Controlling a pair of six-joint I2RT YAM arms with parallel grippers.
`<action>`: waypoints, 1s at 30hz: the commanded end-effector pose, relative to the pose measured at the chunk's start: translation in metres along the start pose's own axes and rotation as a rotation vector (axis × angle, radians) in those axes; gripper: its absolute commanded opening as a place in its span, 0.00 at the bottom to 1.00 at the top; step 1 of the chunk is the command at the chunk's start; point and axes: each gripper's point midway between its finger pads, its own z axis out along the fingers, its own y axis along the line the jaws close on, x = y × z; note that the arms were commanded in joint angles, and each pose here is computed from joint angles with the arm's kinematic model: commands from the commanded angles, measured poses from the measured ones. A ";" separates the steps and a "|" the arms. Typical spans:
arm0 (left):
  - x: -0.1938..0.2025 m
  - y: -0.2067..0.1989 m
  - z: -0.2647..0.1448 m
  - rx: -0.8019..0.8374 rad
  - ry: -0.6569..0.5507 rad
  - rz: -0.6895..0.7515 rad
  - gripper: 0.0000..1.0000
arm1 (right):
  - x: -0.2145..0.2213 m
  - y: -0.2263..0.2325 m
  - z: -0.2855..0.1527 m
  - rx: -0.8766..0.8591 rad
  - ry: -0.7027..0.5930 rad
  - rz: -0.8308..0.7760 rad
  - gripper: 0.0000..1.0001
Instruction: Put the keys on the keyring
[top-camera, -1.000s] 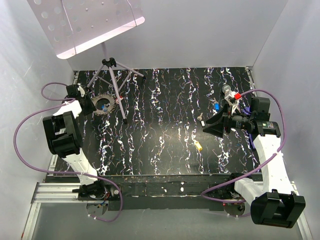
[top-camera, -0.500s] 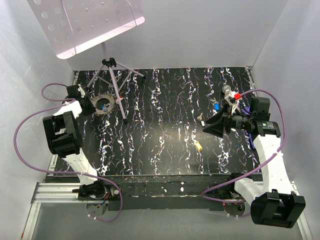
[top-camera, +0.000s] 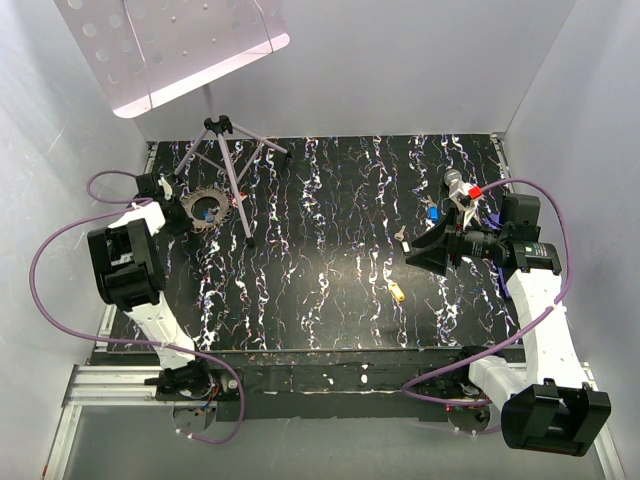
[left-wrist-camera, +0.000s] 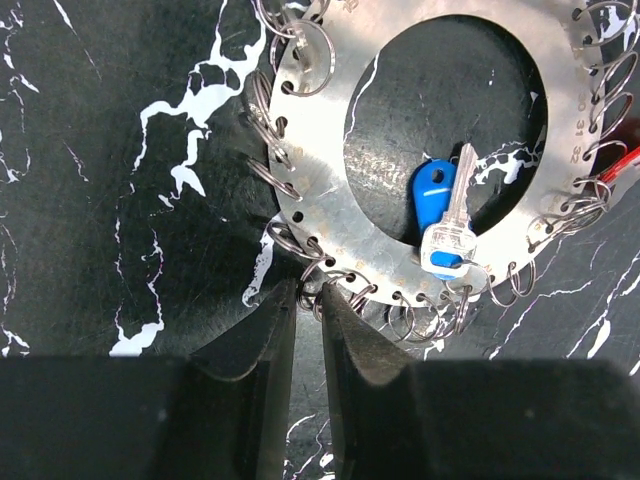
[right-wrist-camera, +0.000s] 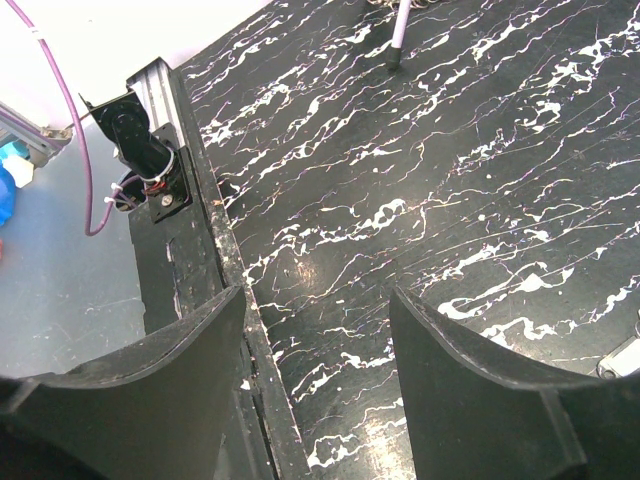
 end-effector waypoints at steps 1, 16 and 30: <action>-0.014 -0.005 -0.004 0.010 -0.024 0.016 0.15 | -0.001 0.001 0.000 -0.018 -0.012 -0.009 0.68; -0.028 -0.017 -0.021 0.062 -0.091 0.023 0.17 | 0.000 0.001 0.001 -0.021 -0.012 -0.010 0.68; -0.022 -0.025 -0.024 0.118 -0.082 0.063 0.24 | 0.000 0.002 0.001 -0.024 -0.013 -0.010 0.68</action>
